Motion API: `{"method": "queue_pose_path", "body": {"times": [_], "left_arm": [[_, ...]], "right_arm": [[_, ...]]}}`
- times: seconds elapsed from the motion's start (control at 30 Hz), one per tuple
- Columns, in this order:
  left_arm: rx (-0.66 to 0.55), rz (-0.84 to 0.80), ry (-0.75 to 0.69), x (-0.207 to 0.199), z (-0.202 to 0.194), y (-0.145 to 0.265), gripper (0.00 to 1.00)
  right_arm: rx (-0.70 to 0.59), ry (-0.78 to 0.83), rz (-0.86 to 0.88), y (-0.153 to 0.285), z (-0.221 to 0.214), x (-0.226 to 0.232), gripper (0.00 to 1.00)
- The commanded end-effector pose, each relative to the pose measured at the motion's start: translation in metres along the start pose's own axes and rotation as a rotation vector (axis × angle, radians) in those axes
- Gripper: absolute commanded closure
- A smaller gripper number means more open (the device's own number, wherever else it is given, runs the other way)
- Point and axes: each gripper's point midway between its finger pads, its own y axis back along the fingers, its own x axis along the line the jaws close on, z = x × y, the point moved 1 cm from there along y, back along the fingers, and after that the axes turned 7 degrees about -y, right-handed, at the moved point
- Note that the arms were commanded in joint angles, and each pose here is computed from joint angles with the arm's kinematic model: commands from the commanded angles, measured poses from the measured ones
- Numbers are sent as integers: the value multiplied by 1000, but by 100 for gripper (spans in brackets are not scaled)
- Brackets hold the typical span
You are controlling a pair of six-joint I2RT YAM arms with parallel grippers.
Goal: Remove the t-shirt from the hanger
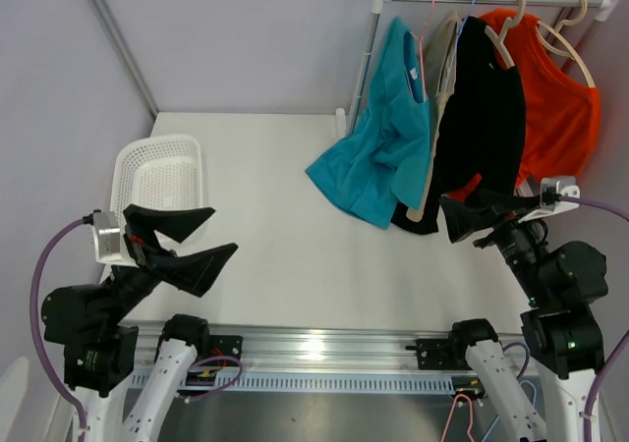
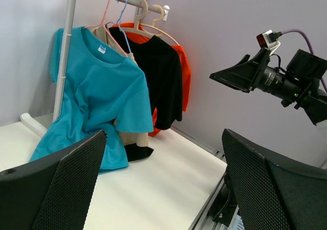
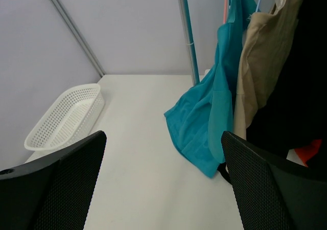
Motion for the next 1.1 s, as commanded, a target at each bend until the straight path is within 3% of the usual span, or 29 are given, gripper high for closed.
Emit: {"method": "queue_pose_path", "body": {"times": [0.0, 0.07, 0.2, 0.37, 0.63, 0.87, 0.97, 1.07], "left_arm": [[26, 38, -27, 11, -1, -5, 0], [34, 78, -42, 22, -2, -8, 0], [117, 178, -5, 49, -10, -21, 1], [193, 247, 10, 71, -18, -31, 1], [141, 299, -79, 78, -13, -21, 0], [142, 307, -83, 83, -21, -21, 1], [140, 297, -90, 84, -24, -22, 1], [131, 305, -102, 85, -22, -21, 0]], "right_arm": [[17, -7, -30, -12, -2, -8, 0], [6, -11, -22, -24, 2, -8, 0], [53, -44, -51, -90, 9, -21, 3], [-37, 10, -47, -158, 34, -33, 9], [15, 124, -46, -285, 33, -67, 10], [-12, 163, -47, -337, 45, -74, 12], [-31, 198, -49, -349, 50, -74, 19], [-20, 220, -67, -366, 50, -77, 33]]}}
